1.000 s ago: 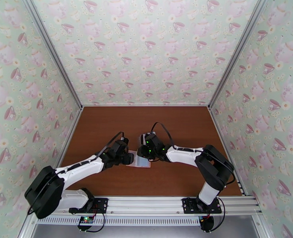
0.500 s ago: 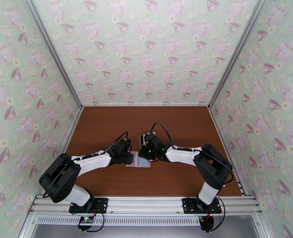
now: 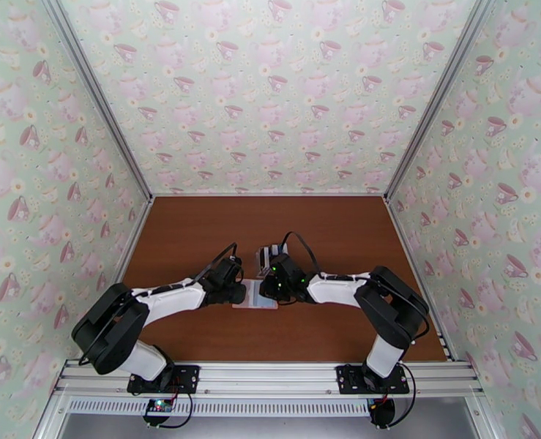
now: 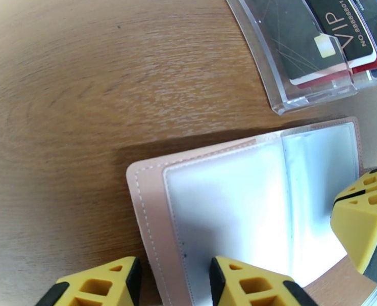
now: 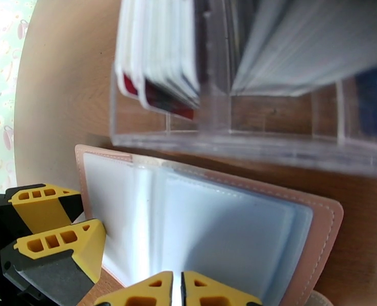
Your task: Put the credit cards into the card holder
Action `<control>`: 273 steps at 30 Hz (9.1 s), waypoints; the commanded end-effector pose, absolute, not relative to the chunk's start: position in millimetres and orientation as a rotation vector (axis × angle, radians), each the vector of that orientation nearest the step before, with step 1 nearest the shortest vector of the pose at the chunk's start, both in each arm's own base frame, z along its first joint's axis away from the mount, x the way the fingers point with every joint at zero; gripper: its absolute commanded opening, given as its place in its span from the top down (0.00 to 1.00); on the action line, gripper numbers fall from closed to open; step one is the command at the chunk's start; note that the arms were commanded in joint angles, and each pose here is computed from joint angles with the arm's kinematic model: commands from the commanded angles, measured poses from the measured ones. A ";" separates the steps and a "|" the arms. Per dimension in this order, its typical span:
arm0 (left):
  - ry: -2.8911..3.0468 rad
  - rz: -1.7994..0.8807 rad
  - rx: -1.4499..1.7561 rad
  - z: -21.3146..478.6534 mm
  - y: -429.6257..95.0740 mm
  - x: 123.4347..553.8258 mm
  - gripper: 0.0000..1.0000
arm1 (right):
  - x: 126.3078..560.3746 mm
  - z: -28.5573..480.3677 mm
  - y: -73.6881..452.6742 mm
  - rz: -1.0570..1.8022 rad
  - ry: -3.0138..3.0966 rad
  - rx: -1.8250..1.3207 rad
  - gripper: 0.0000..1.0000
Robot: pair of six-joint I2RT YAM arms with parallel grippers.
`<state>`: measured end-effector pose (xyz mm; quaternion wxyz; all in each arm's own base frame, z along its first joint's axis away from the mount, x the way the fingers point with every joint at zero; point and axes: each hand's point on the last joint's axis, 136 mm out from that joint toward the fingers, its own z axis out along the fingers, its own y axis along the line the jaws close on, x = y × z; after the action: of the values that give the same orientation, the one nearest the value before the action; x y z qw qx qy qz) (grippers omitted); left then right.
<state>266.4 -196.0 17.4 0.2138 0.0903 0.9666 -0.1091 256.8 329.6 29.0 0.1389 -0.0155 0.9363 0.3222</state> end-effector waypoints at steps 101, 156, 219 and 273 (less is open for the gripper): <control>2.527 -0.795 0.043 54.5 -251.1 378.0 0.41 | 364.2 119.2 245.7 0.187 2.621 -0.166 0.43; 2.633 -0.817 0.022 29.5 -257.7 377.9 0.56 | 386.4 104.2 222.1 -0.099 2.627 -0.246 0.57; 2.645 -0.822 0.015 27.8 -258.1 378.0 0.55 | 365.4 107.7 282.3 0.186 2.668 -0.357 0.97; 2.640 -0.838 0.010 30.8 -257.4 377.4 0.55 | 368.8 101.4 272.6 0.118 2.688 -0.303 0.84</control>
<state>381.2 -263.3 42.1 0.2068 0.0126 0.9285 -0.3080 363.2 273.0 100.2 0.2131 -0.1137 0.9688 0.0557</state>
